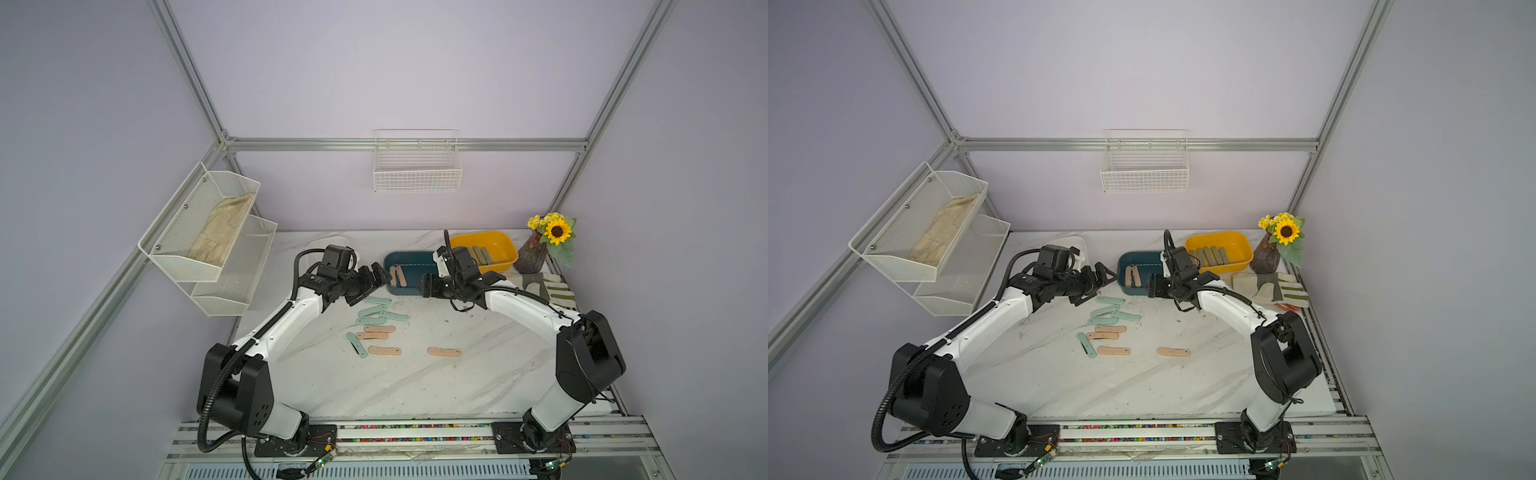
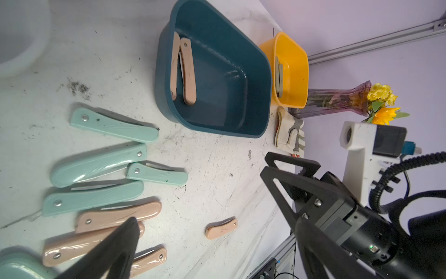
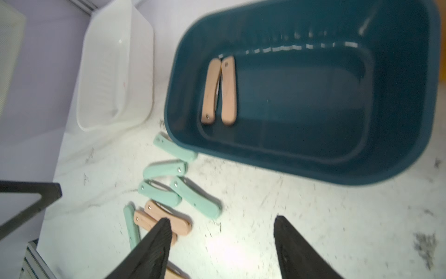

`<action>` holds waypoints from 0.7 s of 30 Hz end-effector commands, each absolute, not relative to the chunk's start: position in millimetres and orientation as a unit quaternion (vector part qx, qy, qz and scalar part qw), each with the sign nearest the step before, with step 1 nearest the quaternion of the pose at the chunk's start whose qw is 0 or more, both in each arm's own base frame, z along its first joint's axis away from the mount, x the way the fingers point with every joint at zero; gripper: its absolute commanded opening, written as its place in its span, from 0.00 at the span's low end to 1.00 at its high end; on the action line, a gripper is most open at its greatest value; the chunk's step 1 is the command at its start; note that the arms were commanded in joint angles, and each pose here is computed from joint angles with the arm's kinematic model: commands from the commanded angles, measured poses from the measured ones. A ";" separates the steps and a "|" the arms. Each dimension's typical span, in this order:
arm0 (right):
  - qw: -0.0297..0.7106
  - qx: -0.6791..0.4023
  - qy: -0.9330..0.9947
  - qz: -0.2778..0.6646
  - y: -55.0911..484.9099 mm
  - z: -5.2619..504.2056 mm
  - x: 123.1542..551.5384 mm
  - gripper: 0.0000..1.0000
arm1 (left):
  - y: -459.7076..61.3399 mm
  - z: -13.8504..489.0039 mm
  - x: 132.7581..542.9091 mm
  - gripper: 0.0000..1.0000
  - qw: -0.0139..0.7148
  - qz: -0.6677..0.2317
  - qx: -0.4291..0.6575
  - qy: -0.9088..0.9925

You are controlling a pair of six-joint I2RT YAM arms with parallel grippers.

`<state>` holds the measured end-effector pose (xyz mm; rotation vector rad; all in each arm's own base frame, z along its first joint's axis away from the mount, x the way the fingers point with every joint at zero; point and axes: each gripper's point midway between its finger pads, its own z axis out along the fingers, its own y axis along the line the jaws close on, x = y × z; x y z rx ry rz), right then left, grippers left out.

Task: Place the fruit knives into the storage box by color
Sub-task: Place the fruit knife in the storage box, then pick up the fruit knife from the center of the board.

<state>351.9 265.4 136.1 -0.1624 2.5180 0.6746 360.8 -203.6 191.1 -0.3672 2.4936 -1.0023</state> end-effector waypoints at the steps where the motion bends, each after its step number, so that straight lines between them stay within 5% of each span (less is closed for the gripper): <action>1: 0.232 -0.065 0.943 0.231 261.7 119.2 310.3 0.70 | -206.2 188.6 357.4 1.00 0.220 -0.367 -0.129 0.894; 11: 0.164 -0.055 0.957 0.233 255.9 84.7 224.3 0.69 | -212.1 184.1 358.5 1.00 0.215 -0.371 -0.124 0.895; 21: 0.127 -0.044 0.968 0.213 233.8 52.9 187.6 0.69 | -217.5 185.7 360.4 1.00 0.216 -0.377 -0.119 0.893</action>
